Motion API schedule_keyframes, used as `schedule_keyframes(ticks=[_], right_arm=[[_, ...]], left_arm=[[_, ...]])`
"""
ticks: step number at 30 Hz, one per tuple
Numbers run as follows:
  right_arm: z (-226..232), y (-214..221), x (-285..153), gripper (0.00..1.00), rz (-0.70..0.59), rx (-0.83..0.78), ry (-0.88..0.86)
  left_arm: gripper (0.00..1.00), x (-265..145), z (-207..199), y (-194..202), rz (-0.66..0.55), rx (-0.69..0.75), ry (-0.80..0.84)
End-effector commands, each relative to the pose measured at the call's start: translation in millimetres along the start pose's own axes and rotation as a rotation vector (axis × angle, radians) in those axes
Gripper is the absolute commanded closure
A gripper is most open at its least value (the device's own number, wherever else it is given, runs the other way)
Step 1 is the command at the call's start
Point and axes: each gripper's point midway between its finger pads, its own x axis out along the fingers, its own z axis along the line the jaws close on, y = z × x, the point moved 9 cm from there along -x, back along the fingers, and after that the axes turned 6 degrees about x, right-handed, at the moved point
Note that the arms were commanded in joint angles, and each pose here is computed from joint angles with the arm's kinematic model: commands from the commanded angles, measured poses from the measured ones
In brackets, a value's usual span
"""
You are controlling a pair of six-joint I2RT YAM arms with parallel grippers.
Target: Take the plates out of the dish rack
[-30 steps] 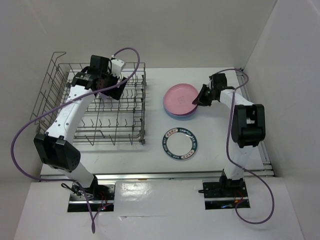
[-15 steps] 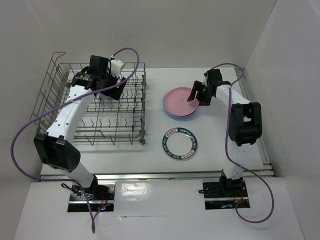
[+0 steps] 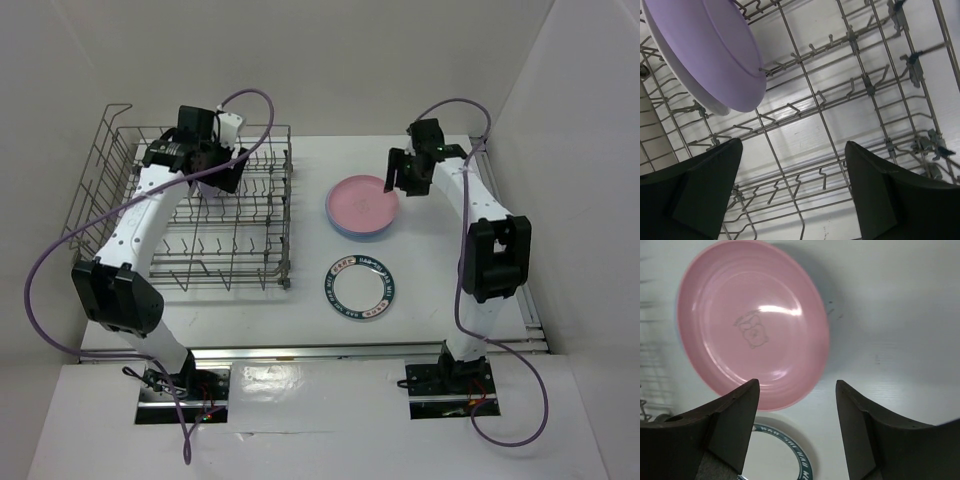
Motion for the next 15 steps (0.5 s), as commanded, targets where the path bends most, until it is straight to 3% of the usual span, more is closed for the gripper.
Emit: schedule_keyframes(ticks=[1,3,7,11,15], right_arm=[[33,3,-16,0.31,-0.058,-0.075,-0.117],[39,6,-17,0.32,-0.053,-0.045,-0.187],[47,7,-25,0.32,-0.09,-0.05,-0.249],[50,9,-31,0.32,-0.087,-0.066,-0.244],[48,11,-36,0.32,-0.088,-0.065,-0.235]], left_arm=[[0.09,8,16,-21,-0.07,-0.081,-0.052],[0.15,14,19,-27,-0.073,-0.12,-0.084],[0.16,36,27,-37,-0.063,-0.145,-0.109],[0.2,60,42,-31,0.028,-0.233,-0.216],[0.2,63,48,-31,-0.029,-0.234,-0.24]])
